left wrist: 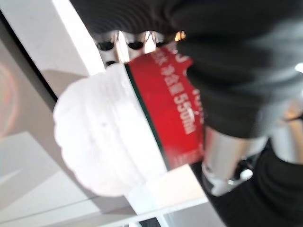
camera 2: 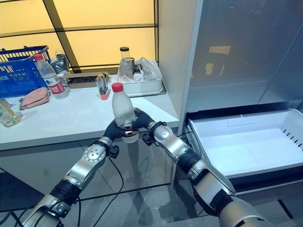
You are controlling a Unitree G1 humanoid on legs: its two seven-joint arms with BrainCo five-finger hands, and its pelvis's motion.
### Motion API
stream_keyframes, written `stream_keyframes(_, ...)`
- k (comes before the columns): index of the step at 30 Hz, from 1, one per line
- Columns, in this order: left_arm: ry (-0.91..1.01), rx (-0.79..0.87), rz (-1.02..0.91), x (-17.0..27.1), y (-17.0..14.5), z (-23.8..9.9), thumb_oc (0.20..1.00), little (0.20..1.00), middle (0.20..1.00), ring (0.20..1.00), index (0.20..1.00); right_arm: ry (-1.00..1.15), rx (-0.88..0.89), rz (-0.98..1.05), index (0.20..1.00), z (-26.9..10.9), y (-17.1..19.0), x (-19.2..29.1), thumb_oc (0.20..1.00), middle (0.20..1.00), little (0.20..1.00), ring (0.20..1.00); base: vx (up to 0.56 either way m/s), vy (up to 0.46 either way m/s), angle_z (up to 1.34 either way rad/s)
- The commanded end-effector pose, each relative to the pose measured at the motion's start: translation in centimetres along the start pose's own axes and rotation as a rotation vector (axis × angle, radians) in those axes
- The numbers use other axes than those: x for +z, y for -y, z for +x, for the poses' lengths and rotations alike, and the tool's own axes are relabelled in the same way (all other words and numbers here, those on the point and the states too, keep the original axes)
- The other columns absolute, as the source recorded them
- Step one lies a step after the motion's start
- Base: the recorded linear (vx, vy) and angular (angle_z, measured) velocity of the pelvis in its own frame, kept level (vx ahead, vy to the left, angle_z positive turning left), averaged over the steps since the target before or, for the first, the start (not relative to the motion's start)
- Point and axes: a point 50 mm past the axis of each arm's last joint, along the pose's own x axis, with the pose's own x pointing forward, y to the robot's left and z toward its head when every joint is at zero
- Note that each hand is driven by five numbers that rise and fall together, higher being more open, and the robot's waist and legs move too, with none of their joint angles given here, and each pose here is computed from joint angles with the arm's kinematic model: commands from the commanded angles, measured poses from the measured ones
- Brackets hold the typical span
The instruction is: Take the drinks into the refrigerator
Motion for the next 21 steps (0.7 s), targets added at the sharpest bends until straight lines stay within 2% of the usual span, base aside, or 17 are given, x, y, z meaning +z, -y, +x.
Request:
stream_keyframes(1, 0.344, -0.172, 0.081, 7.1, 4.4, 2.1, 0.200, 0.200, 0.200, 0.200, 0.200, 0.235, -0.079, -0.007, 0.200, 2.6, 1.2, 7.9, 0.200, 0.200, 0.200, 0.200, 0.00, 0.000, 0.00)
stream_keyframes(11, 0.324, -0.152, 0.063, 6.5, 4.2, 1.9, 0.200, 0.200, 0.200, 0.200, 0.200, 0.224, -0.140, 0.061, 0.200, 1.8, 2.5, 6.6, 0.200, 0.200, 0.200, 0.200, 0.00, 0.000, 0.00)
stream_keyframes(12, 0.319, -0.149, 0.057, 6.3, 4.2, 1.9, 0.385, 0.385, 0.385, 0.385, 0.385, 0.223, -0.145, 0.070, 0.200, 1.7, 2.7, 6.5, 0.200, 0.200, 0.200, 0.200, 0.00, 0.000, 0.00)
stream_keyframes(13, 0.319, -0.150, 0.056, 6.3, 4.2, 1.9, 0.460, 0.460, 0.460, 0.460, 0.460, 0.223, -0.145, 0.070, 0.200, 1.7, 2.7, 6.5, 0.200, 0.200, 0.200, 0.200, 0.00, 0.000, 0.00)
stream_keyframes(14, 0.317, -0.148, 0.042, 6.3, 4.3, 2.0, 1.000, 1.000, 1.000, 1.000, 1.000, 0.224, -0.159, 0.079, 0.200, 1.5, 3.0, 6.3, 0.200, 0.200, 0.200, 0.200, -0.04, -0.005, 0.00)
stream_keyframes(20, 0.280, -0.109, -0.071, 5.3, 4.1, 1.6, 1.000, 1.000, 1.000, 1.000, 1.000, 0.273, -0.205, 0.095, 0.200, 0.3, 4.4, 6.4, 0.200, 0.200, 0.200, 0.200, -0.03, -0.004, 0.00)
stream_keyframes(21, 0.257, -0.086, -0.138, 4.5, 3.9, 1.1, 1.000, 1.000, 1.000, 1.000, 1.000, 0.300, -0.241, 0.101, 0.200, -0.6, 5.4, 6.5, 0.200, 0.200, 0.200, 0.200, 0.00, 0.000, 0.00)
